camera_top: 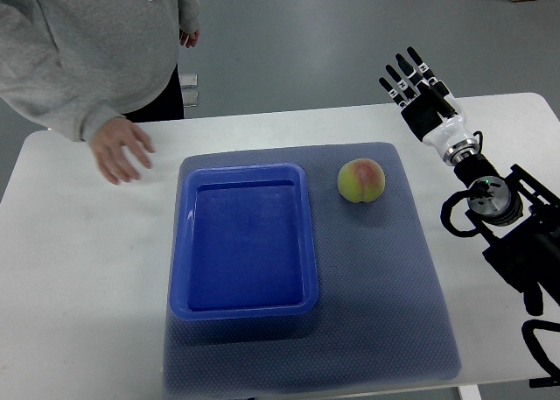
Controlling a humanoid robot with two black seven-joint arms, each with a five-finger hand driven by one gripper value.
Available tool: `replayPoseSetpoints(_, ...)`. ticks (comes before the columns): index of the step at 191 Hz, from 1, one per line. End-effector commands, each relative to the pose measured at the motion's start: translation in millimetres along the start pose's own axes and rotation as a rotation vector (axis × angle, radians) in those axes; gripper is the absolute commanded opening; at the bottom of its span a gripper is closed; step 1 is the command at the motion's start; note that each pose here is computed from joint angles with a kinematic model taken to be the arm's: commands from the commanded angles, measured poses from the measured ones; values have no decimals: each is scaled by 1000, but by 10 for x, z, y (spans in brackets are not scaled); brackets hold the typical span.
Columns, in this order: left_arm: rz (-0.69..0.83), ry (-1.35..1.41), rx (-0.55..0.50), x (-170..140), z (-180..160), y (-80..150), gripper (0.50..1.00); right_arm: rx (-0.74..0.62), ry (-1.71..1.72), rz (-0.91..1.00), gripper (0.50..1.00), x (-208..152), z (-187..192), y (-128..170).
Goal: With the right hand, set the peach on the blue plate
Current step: 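Move the right hand over the table toward the peach beside the blue tray, then lower the right hand onto the peach and close its fingers around it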
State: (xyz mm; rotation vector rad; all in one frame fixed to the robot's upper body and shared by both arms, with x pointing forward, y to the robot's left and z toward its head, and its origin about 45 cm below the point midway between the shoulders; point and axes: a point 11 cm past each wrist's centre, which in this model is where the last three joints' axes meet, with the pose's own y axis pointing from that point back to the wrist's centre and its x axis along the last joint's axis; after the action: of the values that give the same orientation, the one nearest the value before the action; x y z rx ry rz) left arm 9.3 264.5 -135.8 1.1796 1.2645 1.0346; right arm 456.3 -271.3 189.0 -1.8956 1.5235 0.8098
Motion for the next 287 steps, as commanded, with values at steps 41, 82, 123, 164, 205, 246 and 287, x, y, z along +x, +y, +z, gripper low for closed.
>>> replayPoseSetpoints(41, 0, 0, 0, 0, 0, 0, 1000, 1, 7, -6, 930, -24, -24, -22)
replayPoseSetpoints(82, 0, 0, 0, 0, 0, 0, 1000, -111, 297, -125, 930, -300, -72, -189)
replayPoseSetpoints(123, 0, 0, 0, 0, 0, 0, 1000, -281, 847, -263, 930, -488, -186, -314)
replayPoseSetpoints(164, 0, 0, 0, 0, 0, 0, 1000, -585, 1567, -593, 930, -854, -95, -332)
replayPoseSetpoints(205, 0, 3, -1, -1, 2, 0, 1000, -787, 1881, -729, 930, -908, 20, -253)
replayPoseSetpoints(246, -2, 0, 0, -6, 0, 0, 1000, -789, 1934, -715, 930, -830, 47, -243)
replayPoseSetpoints(287, 0, 0, 0, 0, 0, 0, 1000, -832, 1924, -710, 930, -652, 148, -143)
